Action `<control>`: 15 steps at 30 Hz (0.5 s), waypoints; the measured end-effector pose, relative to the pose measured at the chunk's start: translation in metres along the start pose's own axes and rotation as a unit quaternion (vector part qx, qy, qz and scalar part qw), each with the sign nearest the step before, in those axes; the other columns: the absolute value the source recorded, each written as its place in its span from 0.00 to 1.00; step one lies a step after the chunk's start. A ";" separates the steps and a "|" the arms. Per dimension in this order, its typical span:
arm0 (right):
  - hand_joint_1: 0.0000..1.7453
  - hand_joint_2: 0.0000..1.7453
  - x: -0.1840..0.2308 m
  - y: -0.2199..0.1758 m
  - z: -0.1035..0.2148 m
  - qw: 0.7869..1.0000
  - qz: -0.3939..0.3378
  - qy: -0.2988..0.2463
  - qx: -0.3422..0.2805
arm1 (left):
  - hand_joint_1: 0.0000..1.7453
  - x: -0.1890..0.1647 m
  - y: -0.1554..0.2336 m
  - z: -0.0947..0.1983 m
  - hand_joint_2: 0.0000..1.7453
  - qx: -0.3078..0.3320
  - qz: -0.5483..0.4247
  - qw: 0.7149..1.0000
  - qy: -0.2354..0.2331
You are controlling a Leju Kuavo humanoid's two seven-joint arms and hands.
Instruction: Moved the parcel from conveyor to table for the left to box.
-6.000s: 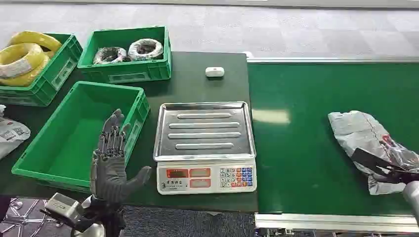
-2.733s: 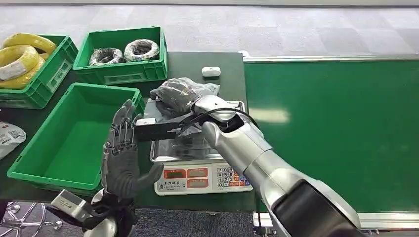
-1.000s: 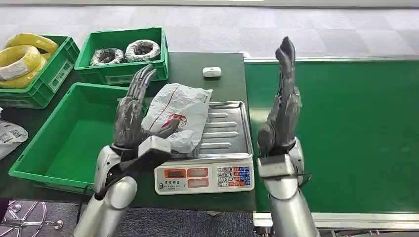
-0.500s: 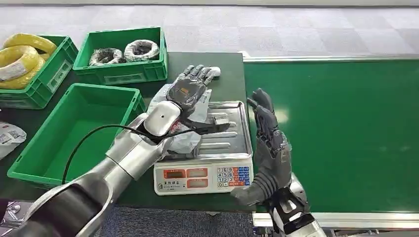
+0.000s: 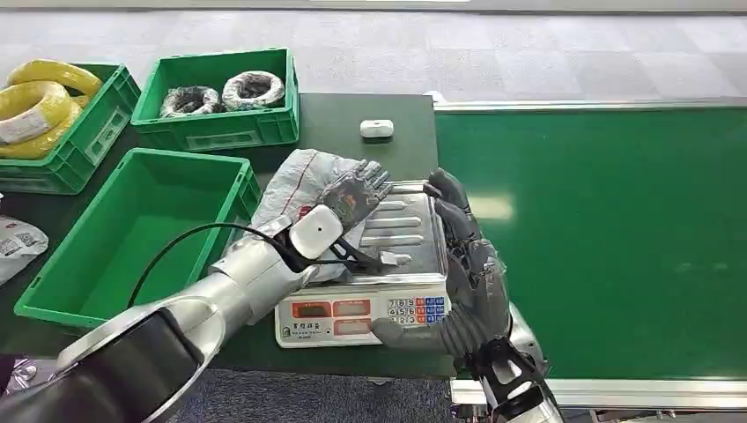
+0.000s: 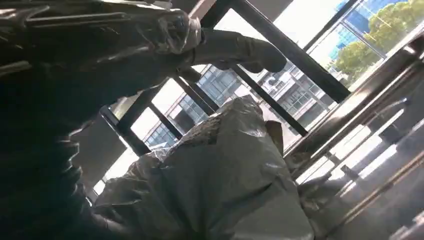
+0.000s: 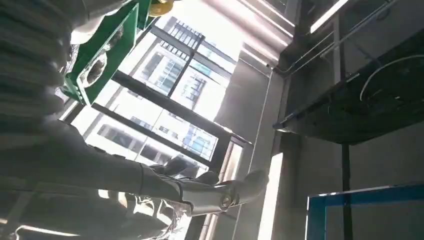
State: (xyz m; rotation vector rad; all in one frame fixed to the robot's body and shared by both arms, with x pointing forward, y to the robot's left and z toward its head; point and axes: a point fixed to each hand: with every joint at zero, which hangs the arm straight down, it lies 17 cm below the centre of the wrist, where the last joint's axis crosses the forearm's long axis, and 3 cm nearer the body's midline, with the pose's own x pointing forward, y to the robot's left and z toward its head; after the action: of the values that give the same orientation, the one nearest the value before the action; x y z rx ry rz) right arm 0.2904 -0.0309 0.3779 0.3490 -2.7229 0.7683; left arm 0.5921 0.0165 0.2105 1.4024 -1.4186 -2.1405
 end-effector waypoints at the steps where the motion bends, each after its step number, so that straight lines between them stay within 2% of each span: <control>1: 0.00 1.00 0.000 0.001 0.000 1.000 0.000 0.000 0.002 | 0.00 0.001 -0.005 0.000 1.00 -0.012 -0.011 1.000 -0.004; 5: 0.00 1.00 0.000 0.007 0.001 1.000 0.002 0.000 0.011 | 0.00 -0.001 -0.023 0.003 1.00 -0.062 -0.061 0.996 -0.012; 9: 0.00 1.00 0.000 0.011 0.002 1.000 0.002 0.001 0.019 | 0.00 -0.008 -0.039 0.008 1.00 -0.099 -0.068 0.993 -0.008; 10: 0.00 1.00 0.000 0.012 0.003 1.000 0.002 0.001 0.020 | 0.72 -0.010 -0.043 0.010 1.00 -0.108 -0.067 0.992 -0.007; 11: 0.00 1.00 0.000 0.012 0.003 1.000 0.002 0.001 0.021 | 0.87 -0.011 -0.048 0.011 1.00 -0.118 -0.065 0.991 -0.007; 15: 0.00 1.00 0.001 0.015 0.003 1.000 -0.003 0.000 0.028 | 0.93 -0.015 -0.064 0.019 1.00 -0.158 -0.049 0.986 -0.019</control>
State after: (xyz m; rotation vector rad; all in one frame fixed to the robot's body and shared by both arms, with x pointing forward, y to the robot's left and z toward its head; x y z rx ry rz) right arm 0.2840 -0.0199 0.3687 0.3689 -2.7033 0.8433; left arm 0.6044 0.0705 0.1694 1.3400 -0.9823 -2.3377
